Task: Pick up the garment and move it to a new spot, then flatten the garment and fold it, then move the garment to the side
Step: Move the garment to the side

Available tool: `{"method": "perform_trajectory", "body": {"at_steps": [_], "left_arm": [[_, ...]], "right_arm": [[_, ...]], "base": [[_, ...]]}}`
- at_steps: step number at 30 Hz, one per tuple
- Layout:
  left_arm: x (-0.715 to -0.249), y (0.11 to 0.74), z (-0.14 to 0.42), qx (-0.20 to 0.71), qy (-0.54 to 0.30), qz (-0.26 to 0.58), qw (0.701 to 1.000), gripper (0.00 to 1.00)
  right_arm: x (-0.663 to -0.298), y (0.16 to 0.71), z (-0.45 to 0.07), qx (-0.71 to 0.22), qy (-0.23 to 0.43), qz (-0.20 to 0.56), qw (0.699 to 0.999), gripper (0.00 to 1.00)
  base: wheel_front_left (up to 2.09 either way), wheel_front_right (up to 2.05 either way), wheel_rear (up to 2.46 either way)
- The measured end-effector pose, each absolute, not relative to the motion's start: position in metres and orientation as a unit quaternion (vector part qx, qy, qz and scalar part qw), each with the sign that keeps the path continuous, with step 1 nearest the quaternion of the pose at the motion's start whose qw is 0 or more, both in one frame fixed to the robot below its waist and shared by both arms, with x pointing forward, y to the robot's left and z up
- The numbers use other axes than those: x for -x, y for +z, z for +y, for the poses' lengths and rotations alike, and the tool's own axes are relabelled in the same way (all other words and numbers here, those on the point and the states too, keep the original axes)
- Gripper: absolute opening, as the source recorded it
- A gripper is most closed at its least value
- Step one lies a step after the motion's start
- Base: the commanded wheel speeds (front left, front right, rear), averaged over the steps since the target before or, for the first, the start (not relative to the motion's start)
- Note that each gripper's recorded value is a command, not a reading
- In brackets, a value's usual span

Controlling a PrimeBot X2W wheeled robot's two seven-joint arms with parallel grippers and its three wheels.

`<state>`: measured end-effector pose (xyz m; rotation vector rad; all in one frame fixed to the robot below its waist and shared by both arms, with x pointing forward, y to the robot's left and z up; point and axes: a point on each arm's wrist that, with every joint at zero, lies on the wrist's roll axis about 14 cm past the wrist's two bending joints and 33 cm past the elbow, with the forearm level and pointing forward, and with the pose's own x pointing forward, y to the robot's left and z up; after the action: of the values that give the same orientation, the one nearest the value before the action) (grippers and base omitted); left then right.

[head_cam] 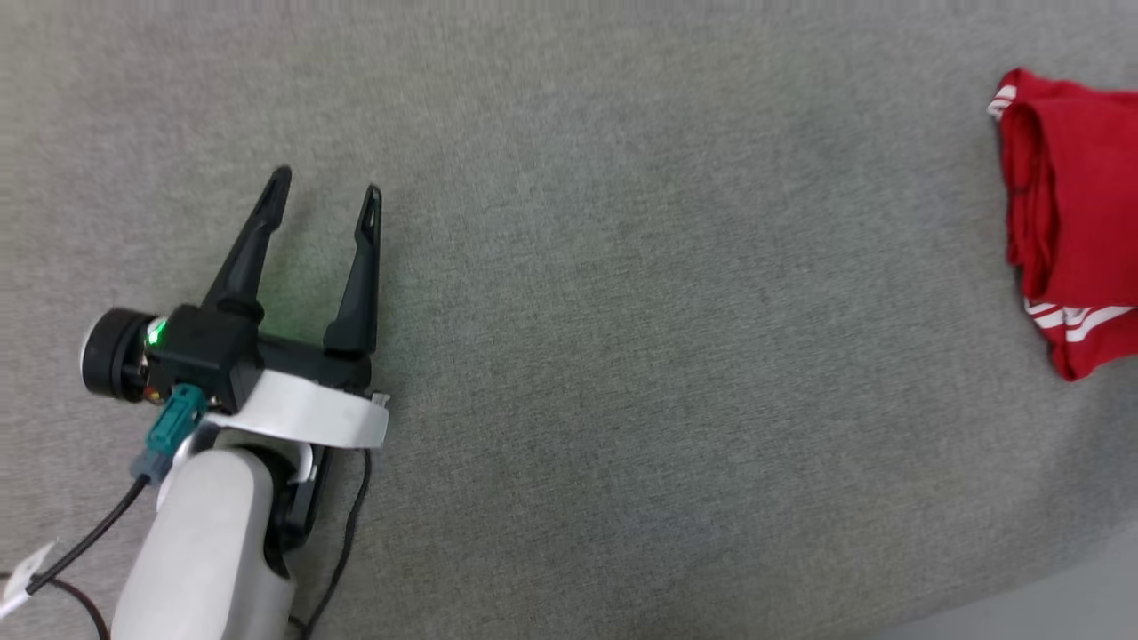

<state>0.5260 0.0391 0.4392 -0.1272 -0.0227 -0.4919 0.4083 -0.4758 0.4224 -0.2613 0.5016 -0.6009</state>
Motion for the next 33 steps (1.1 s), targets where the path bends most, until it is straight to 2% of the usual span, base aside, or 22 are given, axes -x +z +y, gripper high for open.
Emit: {"method": "perform_trajectory", "body": {"at_steps": [7,12,21,29,33], "left_arm": [[-0.5,0.461,0.047,0.065,-0.224,-0.016,0.972,1.0],[-0.478,0.481,0.06,0.066,-0.201,-0.025,0.977,1.0],[-0.435,0.506,0.098,0.064,-0.138,-0.039,0.988,1.0],[-0.407,0.512,0.155,0.048,-0.057,-0.042,0.996,1.0],[-0.395,0.517,0.175,0.039,-0.034,-0.049,0.997,1.0]], "right_arm": [[-0.405,0.462,-0.464,0.134,-0.275,0.181,0.935,1.0],[-0.398,0.479,-0.428,0.115,-0.237,0.128,0.956,1.0],[-0.38,0.496,-0.338,0.05,-0.152,0.06,0.985,1.0],[-0.389,0.514,-0.243,0.002,-0.044,0.015,0.999,1.0],[-0.387,0.53,-0.212,-0.004,-0.003,-0.01,1.0,1.0]], "base": [[0.0,0.0,0.0],[0.0,0.0,0.0],[0.0,0.0,0.0],[0.0,0.0,0.0],[0.0,0.0,0.0]]}}
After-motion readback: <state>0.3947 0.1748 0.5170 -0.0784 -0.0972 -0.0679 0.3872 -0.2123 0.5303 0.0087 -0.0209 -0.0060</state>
